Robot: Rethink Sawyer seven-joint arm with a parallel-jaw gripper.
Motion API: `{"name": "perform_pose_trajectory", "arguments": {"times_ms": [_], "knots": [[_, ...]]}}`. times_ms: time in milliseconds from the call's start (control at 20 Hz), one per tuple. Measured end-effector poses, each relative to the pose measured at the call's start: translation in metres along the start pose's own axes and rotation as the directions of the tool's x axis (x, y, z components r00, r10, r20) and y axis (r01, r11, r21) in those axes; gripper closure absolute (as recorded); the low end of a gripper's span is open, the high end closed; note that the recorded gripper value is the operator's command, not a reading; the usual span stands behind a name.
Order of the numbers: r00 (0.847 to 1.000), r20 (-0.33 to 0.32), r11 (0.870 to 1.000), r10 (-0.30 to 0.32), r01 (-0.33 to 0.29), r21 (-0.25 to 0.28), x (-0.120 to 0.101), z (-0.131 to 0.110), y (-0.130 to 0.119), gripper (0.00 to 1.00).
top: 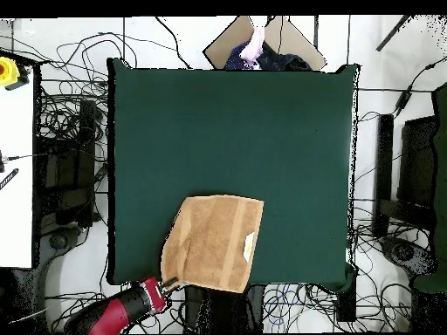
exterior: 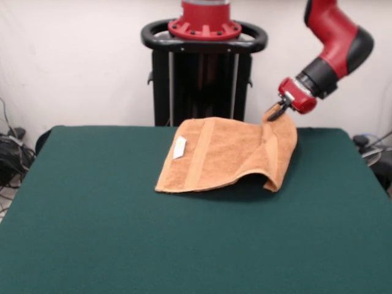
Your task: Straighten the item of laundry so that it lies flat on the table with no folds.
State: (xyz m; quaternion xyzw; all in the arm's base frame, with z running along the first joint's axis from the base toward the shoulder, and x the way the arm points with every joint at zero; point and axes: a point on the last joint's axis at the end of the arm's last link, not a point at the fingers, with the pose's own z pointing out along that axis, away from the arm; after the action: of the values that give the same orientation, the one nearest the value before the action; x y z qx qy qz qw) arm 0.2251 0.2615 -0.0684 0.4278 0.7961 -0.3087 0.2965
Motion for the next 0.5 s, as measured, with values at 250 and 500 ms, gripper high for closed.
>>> {"name": "perform_pose_trajectory", "arguments": {"times_ms": [250, 500], "knots": [[0.999, -0.041, 0.998, 0.036, -0.034, 0.044, 0.010, -0.011, 0.002, 1.00], [0.995, -0.088, 0.998, 0.046, -0.042, 0.047, 0.022, -0.024, 0.010, 1.00]]}}
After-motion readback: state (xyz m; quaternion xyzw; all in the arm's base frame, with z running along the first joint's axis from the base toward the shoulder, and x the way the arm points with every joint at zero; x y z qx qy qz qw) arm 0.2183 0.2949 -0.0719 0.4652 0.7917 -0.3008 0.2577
